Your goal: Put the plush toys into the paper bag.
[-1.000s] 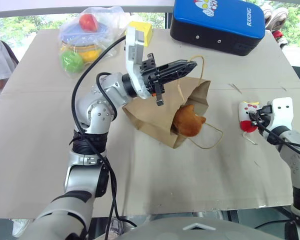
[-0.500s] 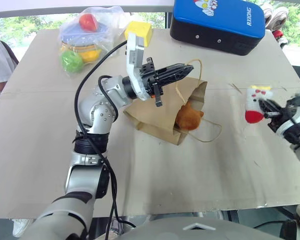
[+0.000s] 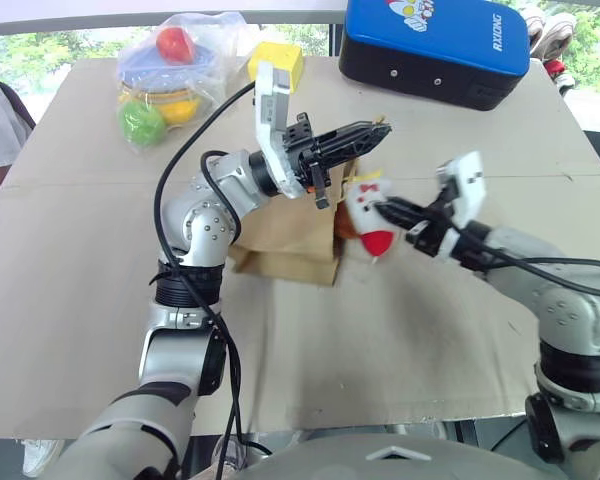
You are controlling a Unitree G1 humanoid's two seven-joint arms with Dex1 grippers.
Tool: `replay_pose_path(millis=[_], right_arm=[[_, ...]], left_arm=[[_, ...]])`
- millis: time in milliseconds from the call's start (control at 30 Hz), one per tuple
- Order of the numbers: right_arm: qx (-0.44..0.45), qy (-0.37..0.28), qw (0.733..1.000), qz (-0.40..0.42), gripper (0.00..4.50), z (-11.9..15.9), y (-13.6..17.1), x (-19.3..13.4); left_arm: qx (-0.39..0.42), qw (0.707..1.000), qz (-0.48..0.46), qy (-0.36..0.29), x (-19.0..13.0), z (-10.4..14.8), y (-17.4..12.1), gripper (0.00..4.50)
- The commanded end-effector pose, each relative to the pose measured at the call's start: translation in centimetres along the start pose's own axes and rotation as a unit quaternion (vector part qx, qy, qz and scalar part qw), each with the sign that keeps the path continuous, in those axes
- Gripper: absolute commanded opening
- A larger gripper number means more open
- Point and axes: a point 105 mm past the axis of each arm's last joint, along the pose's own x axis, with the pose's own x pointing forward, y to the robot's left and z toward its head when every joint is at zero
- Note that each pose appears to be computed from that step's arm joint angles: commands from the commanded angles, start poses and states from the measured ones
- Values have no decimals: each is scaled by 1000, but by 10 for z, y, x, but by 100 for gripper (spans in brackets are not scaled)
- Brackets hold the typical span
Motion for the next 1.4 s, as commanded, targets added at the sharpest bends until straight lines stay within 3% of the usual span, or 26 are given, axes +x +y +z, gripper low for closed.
replay_pose_path(millis=[33, 267, 467, 567, 733, 1133, 1267, 1400], right_arm=[[-25, -12, 999, 33, 3, 8, 7, 10], [28, -31, 995, 91, 3, 14, 17, 37], [47, 35, 982, 181, 3, -20, 41, 57], [42, 35, 980, 190, 87, -23, 38, 54], [29, 35, 986, 159, 326, -28, 26, 37], [-41, -12, 999, -9, 326, 0, -3, -37], [10, 21, 997, -68, 326, -19, -16, -46], [79, 72, 990, -95, 326, -57, -24, -41]], left_arm=[[24, 1000, -14, -15, 3, 14, -9, 0], [13, 1000, -8, -16, 0, 10, -13, 0], [12, 1000, -5, -11, 0, 6, -14, 0], [13, 1000, 5, -13, -4, 6, -12, 0], [12, 1000, 18, -16, -11, 5, -11, 0], [19, 999, 43, 10, -35, 0, -6, 0], [20, 999, 44, 9, -34, 0, -5, 0], [24, 999, 43, 10, -33, 0, -5, 0]])
